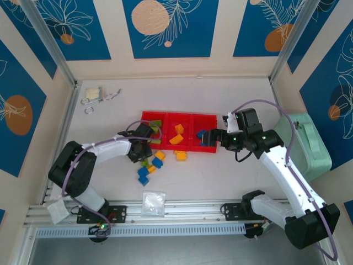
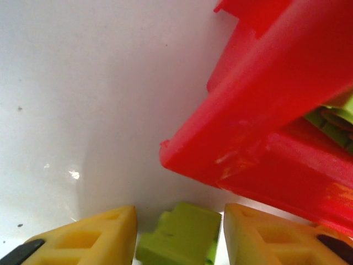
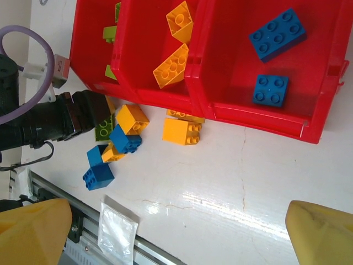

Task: Sort the legos into containers by color
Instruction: Pick up the lego from the center of the table, then place the lego in the container.

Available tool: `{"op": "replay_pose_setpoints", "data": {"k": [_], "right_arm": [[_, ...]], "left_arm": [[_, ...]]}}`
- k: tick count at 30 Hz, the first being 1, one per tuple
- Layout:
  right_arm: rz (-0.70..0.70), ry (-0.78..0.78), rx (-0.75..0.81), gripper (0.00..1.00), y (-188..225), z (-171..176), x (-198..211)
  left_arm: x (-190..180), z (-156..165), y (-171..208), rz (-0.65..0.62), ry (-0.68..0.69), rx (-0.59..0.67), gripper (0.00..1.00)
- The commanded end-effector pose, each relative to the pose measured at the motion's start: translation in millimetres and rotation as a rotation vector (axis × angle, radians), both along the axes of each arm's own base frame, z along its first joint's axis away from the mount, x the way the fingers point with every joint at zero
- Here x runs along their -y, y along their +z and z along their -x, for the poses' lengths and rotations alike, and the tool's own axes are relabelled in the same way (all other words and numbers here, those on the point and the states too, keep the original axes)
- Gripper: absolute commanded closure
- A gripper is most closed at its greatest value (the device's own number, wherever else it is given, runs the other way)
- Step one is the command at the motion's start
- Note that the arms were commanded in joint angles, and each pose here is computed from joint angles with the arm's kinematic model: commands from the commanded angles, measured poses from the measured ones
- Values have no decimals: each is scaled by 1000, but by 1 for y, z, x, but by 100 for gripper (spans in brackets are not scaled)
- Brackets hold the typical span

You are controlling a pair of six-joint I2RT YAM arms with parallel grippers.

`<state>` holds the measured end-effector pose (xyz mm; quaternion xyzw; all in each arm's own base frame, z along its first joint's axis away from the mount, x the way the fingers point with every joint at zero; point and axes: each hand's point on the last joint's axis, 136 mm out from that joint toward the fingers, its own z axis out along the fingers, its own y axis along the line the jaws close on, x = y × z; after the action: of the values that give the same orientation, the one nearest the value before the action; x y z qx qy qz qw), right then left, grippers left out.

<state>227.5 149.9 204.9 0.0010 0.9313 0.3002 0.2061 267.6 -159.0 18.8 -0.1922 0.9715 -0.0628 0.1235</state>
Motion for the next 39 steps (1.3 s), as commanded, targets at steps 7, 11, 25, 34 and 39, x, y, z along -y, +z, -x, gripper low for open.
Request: {"op": "replay_pose_setpoints", "data": {"k": [7, 11, 25, 34, 39], "right_arm": [[-17, -33, -51, 0, -1, 8, -3], [-19, -42, -47, 0, 1, 7, -4], [11, -65, -93, 1, -5, 2, -8], [30, -70, -87, 1, -4, 9, -3], [50, -67, -98, 0, -7, 11, -1]], "left_arm": [[12, 3, 3, 94, -93, 41, 76], [9, 1, 26, 112, -96, 118, 87], [-3, -38, 129, 72, -78, 378, 85], [14, -87, 111, 87, -83, 302, 84], [20, -103, 104, 109, -51, 306, 83]]}}
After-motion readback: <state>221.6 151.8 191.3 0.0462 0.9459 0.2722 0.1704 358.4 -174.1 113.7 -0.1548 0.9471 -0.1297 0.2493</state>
